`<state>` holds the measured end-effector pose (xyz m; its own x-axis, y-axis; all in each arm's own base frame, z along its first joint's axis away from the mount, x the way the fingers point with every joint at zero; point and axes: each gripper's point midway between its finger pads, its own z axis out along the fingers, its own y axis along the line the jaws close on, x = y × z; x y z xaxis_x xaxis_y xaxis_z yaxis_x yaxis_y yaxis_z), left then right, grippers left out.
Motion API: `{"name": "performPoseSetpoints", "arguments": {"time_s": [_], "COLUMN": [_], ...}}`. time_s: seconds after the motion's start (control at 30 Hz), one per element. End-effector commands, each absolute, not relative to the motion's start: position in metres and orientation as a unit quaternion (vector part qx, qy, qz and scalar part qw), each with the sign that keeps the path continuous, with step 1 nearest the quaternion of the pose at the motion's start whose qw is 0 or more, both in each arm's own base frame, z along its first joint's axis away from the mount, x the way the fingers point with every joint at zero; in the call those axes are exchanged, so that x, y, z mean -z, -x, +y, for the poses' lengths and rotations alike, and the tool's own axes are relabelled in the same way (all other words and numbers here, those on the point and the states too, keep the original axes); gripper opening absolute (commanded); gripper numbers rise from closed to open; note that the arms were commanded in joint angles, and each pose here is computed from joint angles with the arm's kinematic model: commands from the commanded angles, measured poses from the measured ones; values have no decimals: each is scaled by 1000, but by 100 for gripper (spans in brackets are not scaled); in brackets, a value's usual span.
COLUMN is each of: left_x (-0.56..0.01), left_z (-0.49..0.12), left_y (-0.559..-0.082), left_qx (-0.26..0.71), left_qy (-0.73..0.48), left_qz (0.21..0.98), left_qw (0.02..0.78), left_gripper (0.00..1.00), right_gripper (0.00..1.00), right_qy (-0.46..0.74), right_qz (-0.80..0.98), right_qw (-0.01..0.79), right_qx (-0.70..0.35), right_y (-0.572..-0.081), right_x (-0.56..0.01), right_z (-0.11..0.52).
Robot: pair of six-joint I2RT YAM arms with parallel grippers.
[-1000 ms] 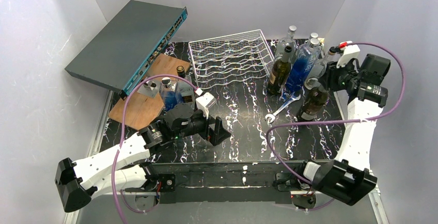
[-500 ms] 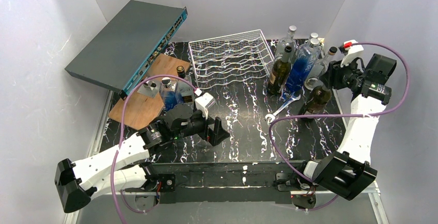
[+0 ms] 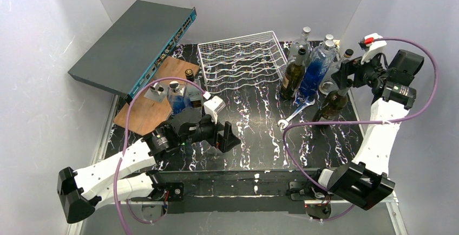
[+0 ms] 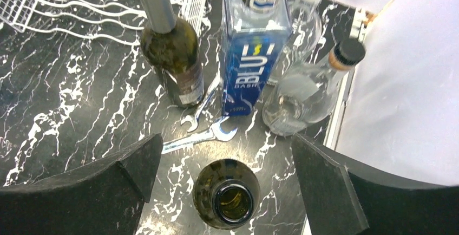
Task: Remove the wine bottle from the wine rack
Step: Place the wine bottle at the center of the board, then reset both arms
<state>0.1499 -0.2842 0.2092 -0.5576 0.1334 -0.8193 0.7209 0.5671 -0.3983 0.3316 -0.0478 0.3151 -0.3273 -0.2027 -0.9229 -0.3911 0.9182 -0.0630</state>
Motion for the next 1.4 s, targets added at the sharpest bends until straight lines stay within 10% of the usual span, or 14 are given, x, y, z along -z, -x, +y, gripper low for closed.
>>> {"name": "performPoseSetpoints", "arguments": {"time_s": [0.0,0.77,1.37], "left_x": [-233,-232,-217], "left_z": [-282,-264,-250], "left_y": [-150,-154,-158], "left_qx": [388,370,381], "left_qy": [-266,-235,-149], "left_qz": [786,795,805], "left_qw": [402,419,430], "left_gripper": [98,98,98], "right_gripper": [98,98,98], "right_qy": [213,364,355], "right_qz": [773,747,780], "right_qw": [591,486,475], "right_qx": [-83,-270,-201], "right_y": [-327,-281,-242], "right_x": [-361,-337,-250], "right_z": [-37,142,121]}}
